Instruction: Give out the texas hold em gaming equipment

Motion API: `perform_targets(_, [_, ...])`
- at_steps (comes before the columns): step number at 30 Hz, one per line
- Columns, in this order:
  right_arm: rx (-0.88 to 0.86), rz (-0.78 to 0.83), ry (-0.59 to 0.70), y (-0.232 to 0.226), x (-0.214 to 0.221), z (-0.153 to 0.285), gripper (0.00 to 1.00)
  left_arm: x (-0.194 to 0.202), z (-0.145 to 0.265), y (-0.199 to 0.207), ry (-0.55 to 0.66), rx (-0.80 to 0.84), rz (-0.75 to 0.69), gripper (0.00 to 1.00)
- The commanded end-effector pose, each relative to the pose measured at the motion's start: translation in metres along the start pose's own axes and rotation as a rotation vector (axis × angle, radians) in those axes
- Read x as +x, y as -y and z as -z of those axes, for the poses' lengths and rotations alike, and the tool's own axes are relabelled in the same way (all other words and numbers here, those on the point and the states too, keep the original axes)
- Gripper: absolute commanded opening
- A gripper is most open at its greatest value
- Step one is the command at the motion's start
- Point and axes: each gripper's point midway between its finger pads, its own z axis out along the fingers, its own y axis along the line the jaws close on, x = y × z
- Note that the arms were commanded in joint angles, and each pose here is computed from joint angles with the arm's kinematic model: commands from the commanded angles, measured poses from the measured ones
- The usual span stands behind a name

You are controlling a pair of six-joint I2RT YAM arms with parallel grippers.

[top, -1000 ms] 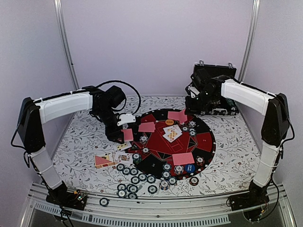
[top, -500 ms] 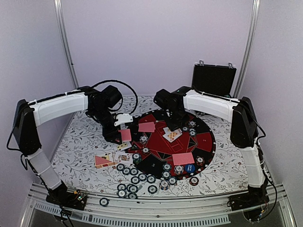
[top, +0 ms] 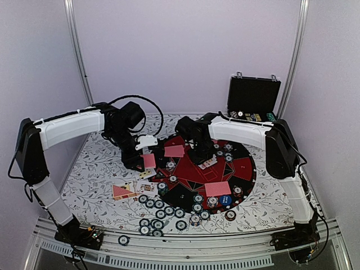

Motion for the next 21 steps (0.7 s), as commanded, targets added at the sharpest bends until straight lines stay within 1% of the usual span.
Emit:
perform_targets(1, [-0.089, -0.031, -0.011, -0.022, 0.000, -0.017, 0.30, -0.005, 0.015, -0.004, 0.033, -0.014, 0.004, 0.49])
perform_targets(4, [-0.119, -0.053, -0.004, -0.023, -0.003, -0.013, 0.42, -0.007, 0.014, -0.004, 0.037, -0.006, 0.006, 0.49])
perform_targets(6, [-0.189, -0.087, -0.001, -0.024, -0.006, -0.009, 0.46, -0.008, 0.013, -0.004, 0.039, -0.005, 0.008, 0.49])
perform_targets(7, [-0.238, -0.108, 0.007, -0.024, -0.008, -0.006, 0.50, -0.009, 0.014, -0.004, 0.042, -0.005, 0.007, 0.49])
perform_targets(8, [-0.299, -0.140, 0.018, -0.026, -0.011, -0.002, 0.55, -0.009, 0.014, -0.004, 0.044, -0.005, 0.007, 0.49])
perform_targets(9, [-0.378, -0.171, 0.051, -0.026, -0.018, 0.013, 0.59, -0.009, 0.015, -0.005, 0.047, -0.008, 0.007, 0.49])
perform_targets(10, [-0.477, -0.198, 0.062, -0.032, -0.021, 0.022, 0.61, -0.010, 0.014, -0.004, 0.047, -0.007, 0.005, 0.49])
perform_targets(12, [-0.670, -0.257, 0.124, -0.038, -0.031, 0.046, 0.67, -0.010, 0.015, -0.005, 0.049, -0.009, 0.003, 0.49])
perform_targets(13, [-0.767, -0.279, 0.175, -0.039, -0.039, 0.070, 0.70, -0.011, 0.015, -0.004, 0.049, -0.006, 0.003, 0.49])
perform_targets(14, [-0.845, -0.288, 0.219, -0.041, -0.045, 0.088, 0.72, -0.010, 0.014, -0.004, 0.047, -0.003, 0.003, 0.49])
perform_targets(16, [-0.970, -0.305, 0.258, -0.048, -0.054, 0.115, 0.75, -0.011, 0.014, -0.005, 0.048, -0.002, 0.005, 0.49])
perform_targets(19, [-1.146, -0.299, 0.246, -0.067, -0.059, 0.137, 0.77, -0.014, 0.015, -0.005, 0.055, -0.003, 0.006, 0.49])
perform_targets(21, [-1.249, -0.288, 0.226, -0.082, -0.059, 0.141, 0.78, -0.015, 0.016, -0.006, 0.058, -0.008, 0.004, 0.49])
